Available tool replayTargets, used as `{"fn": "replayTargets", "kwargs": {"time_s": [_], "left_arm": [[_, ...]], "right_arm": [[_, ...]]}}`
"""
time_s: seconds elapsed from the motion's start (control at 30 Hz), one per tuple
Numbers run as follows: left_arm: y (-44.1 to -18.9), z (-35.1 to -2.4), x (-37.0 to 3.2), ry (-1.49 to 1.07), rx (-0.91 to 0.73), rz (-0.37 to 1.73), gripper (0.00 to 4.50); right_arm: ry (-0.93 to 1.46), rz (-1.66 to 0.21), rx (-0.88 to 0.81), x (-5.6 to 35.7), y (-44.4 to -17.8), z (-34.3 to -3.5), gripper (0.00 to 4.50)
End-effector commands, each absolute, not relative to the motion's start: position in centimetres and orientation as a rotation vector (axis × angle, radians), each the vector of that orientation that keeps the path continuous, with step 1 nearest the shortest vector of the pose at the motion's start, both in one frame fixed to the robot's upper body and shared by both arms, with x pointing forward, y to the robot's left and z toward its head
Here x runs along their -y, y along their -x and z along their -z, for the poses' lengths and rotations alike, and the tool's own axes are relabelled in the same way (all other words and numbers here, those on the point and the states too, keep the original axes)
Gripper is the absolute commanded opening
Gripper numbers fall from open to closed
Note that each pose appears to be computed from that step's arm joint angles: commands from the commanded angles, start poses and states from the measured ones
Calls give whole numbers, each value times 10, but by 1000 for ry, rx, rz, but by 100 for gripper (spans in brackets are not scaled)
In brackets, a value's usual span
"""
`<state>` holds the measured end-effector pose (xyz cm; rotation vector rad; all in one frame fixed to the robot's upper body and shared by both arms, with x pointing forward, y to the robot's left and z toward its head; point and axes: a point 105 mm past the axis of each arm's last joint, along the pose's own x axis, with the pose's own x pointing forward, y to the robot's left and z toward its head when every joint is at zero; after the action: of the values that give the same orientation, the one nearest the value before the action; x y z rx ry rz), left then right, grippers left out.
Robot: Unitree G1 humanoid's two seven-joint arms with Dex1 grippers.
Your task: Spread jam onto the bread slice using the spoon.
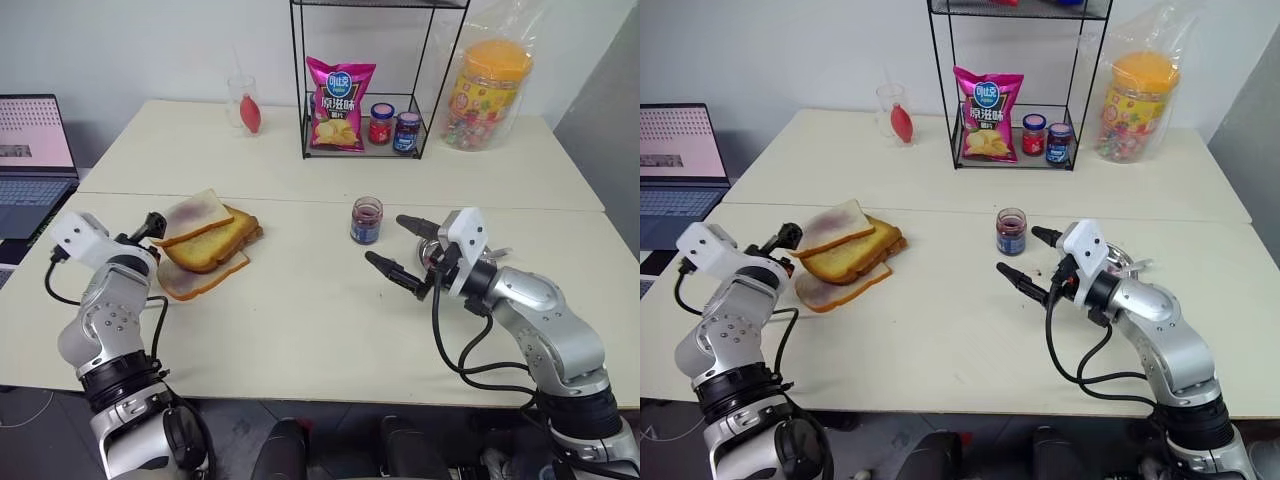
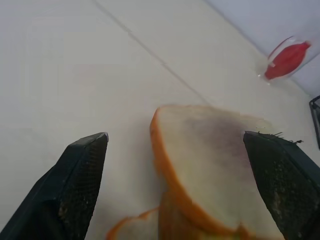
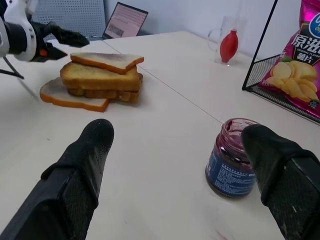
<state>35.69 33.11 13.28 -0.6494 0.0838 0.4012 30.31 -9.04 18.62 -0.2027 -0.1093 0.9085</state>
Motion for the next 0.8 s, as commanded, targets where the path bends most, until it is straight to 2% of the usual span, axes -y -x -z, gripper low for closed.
{"fn": "replayTargets", "kwargs": {"time_s": [0.03, 0.2, 0.33, 0.5, 0.6, 0.8], "left_arm": [[-363, -149, -326, 685, -58, -376, 450], [-367, -147, -322, 711, -81, -371, 450], [-369, -149, -320, 729, -73, -359, 389], [-370, -153, -322, 729, -57, -362, 273], [-370, -157, -323, 721, -42, -361, 234], [-371, -161, -322, 708, -30, -355, 114]], "right_arm": [[189, -900, 170, 92, -302, -206, 447], [186, -908, 172, 89, -301, -209, 447], [212, -947, 173, 86, -296, -210, 450], [243, -1066, 159, 83, -282, -211, 450], [238, -1158, 145, 81, -270, -212, 450], [267, -1278, 106, 79, -257, -215, 450]]}}
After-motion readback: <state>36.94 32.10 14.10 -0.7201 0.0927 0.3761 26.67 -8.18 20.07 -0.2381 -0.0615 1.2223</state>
